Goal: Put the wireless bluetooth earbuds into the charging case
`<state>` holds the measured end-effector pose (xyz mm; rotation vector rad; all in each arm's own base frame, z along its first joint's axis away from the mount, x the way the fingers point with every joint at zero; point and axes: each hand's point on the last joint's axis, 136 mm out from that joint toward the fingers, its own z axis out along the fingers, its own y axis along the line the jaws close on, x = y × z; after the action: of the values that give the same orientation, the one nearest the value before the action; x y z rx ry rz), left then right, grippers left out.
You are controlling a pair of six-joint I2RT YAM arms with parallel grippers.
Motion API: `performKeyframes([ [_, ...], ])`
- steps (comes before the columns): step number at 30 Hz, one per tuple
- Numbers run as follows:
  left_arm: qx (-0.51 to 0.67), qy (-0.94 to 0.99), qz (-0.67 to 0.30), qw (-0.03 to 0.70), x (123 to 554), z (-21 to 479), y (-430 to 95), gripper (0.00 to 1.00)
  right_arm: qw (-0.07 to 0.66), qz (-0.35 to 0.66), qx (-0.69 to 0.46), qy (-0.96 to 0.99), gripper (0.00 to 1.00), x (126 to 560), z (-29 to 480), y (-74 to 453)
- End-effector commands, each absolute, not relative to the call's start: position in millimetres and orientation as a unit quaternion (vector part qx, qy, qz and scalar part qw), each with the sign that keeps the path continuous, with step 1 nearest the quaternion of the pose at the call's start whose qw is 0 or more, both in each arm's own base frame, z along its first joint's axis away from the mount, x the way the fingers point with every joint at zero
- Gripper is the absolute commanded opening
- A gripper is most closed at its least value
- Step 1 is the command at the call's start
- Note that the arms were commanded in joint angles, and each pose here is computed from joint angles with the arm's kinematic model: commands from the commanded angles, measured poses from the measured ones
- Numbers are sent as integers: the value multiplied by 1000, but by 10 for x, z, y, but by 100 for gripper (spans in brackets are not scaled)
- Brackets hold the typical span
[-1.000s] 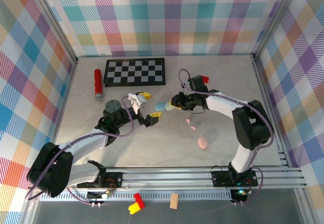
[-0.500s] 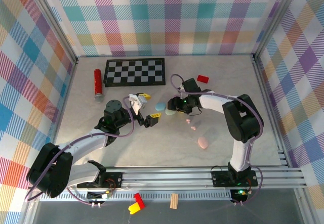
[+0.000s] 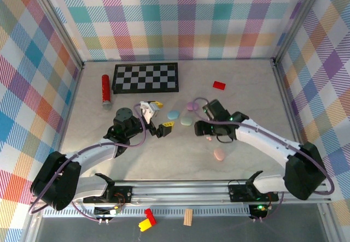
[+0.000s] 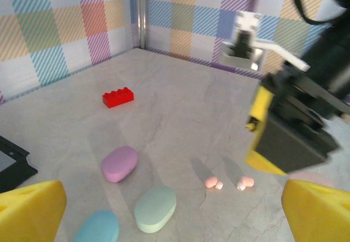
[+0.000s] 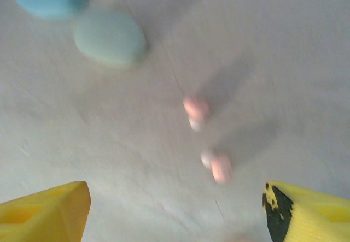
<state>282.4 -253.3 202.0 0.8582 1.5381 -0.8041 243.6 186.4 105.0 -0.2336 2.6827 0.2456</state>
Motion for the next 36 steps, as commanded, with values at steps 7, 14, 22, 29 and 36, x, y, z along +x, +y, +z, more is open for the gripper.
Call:
performKeyframes([
  [7, 370, 634, -357, 578, 2859, 2139, -2583, 100, 99, -33, -19, 994, 83, 1571, 471, 1370],
  [14, 371, 636, -359, 574, 2838, 2121, -2579, 100, 86, -44, -42, 994, 86, 1567, 301, 1376],
  [22, 373, 636, -356, 574, 2818, 2144, -2567, 100, 66, -15, -59, 996, 68, 1542, 181, 1533],
  [29, 374, 636, -357, 572, 2822, 2136, -2575, 100, 62, -8, -55, 997, 50, 1510, 184, 1534],
  [36, 375, 634, -360, 572, 2838, 2151, -2594, 100, 57, -8, -54, 997, 40, 1502, 158, 1543],
])
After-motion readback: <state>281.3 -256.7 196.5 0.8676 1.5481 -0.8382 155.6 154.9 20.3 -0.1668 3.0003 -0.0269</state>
